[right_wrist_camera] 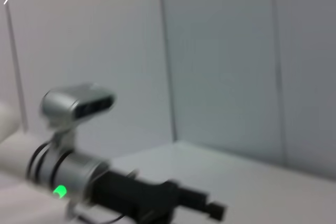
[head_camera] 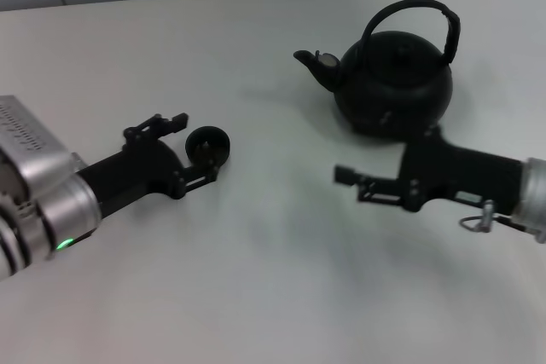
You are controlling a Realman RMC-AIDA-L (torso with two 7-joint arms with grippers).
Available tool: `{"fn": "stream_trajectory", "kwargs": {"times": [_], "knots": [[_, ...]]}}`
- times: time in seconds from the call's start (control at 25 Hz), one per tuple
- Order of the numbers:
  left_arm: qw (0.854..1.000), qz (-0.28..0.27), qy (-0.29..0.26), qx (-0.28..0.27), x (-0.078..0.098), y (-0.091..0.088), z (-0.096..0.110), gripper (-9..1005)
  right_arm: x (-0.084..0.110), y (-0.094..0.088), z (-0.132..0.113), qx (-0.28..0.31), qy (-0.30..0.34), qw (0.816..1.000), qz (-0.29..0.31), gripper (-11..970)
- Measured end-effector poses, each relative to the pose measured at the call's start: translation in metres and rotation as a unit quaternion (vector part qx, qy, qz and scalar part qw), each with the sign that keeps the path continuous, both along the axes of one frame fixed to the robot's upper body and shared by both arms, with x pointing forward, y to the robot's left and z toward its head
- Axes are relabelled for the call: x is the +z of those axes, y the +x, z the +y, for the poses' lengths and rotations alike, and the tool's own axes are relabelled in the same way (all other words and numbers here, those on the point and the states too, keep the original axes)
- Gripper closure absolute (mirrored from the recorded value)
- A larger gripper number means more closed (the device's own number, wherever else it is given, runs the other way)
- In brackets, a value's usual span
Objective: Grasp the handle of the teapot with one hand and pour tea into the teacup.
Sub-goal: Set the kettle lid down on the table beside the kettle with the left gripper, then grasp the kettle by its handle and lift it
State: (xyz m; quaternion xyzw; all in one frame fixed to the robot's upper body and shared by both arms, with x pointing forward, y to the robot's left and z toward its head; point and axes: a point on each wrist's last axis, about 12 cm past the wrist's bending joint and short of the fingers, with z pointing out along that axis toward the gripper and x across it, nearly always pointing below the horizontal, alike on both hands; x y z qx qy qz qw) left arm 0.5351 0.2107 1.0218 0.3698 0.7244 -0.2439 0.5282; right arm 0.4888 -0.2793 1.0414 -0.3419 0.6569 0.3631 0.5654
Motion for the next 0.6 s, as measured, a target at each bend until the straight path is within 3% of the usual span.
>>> {"fn": "stream_trajectory", "kwargs": {"times": [0.08, 0.2, 0.36, 0.6], "knots": [[1.0, 0.0, -0.004, 0.015, 0.0, -0.011, 0.016, 199, 0.002, -0.009, -0.017, -0.063, 0.035, 0.997, -0.015, 196], [1.0, 0.0, -0.002, 0.022, 0.0, -0.018, 0.025, 199, 0.003, -0.015, -0.031, -0.115, 0.056, 0.992, -0.024, 198], [1.0, 0.001, -0.004, 0.027, 0.0, -0.023, 0.034, 199, 0.003, -0.021, -0.064, -0.244, 0.087, 0.965, -0.039, 202], [1.0, 0.005, 0.006, 0.017, -0.004, -0.026, 0.034, 199, -0.003, -0.013, -0.072, -0.312, 0.088, 0.945, -0.035, 207]]}}
